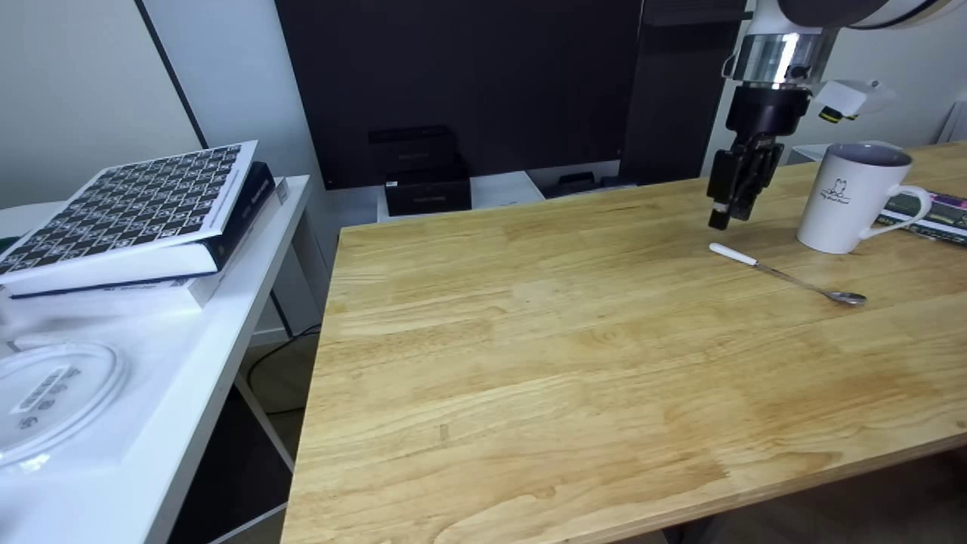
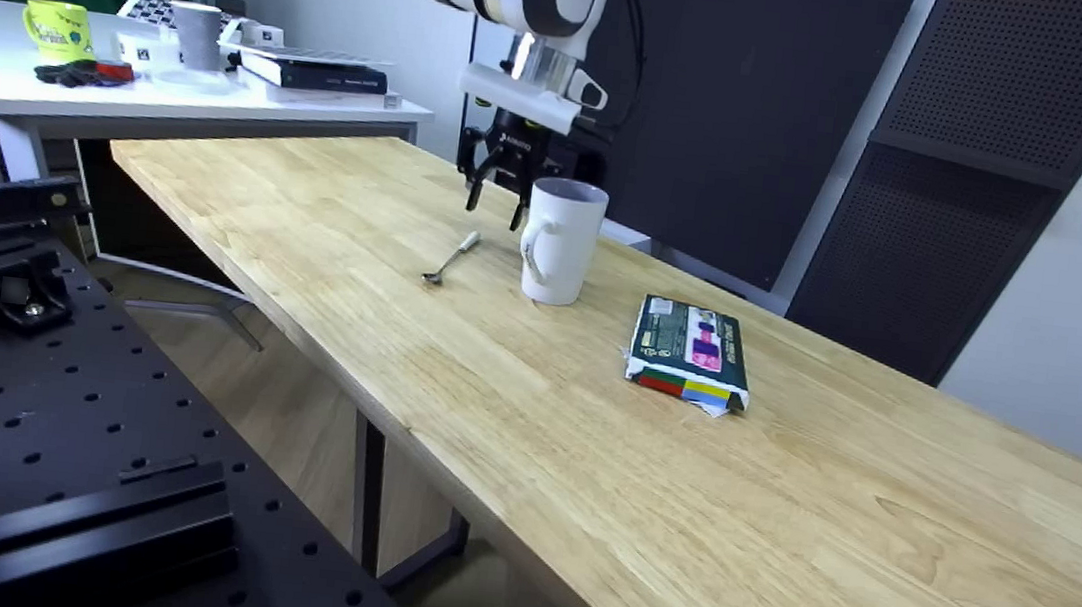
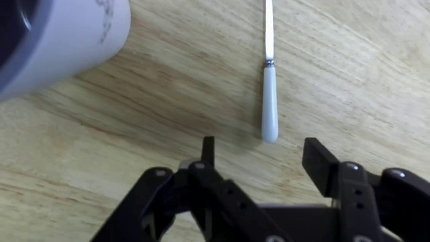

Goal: Remove the spoon from the white mug then put it on the table

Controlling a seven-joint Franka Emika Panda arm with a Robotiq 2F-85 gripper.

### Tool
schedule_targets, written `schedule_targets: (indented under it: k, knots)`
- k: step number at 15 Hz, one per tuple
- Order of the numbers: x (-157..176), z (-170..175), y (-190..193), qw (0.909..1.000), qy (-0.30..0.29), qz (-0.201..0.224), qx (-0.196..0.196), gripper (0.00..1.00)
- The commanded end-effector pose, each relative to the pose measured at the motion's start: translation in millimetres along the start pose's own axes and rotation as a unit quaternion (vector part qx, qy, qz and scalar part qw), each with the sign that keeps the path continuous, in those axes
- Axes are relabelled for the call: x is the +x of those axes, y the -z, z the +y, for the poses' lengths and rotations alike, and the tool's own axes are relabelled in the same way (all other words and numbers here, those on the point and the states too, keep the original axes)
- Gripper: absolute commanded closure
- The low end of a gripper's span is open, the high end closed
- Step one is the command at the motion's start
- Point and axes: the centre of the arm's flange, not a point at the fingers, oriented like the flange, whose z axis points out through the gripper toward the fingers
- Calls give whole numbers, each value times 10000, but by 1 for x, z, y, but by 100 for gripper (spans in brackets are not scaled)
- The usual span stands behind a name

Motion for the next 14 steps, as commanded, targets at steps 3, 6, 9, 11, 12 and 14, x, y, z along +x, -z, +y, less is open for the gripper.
schedule_targets:
  k: [3,6,9,11,12,14]
  knots:
    - [18,-26,74,9979,-395,189,-469,0]
    - [23,-31,118,9900,-984,482,-894,0]
    - [19,-25,165,9768,-1551,779,-1255,0]
    - [13,-14,191,9697,-1874,816,-1337,0]
    - [9,-7,202,9681,-1998,758,-1308,0]
    - [16,-5,191,9732,-1782,792,-1221,0]
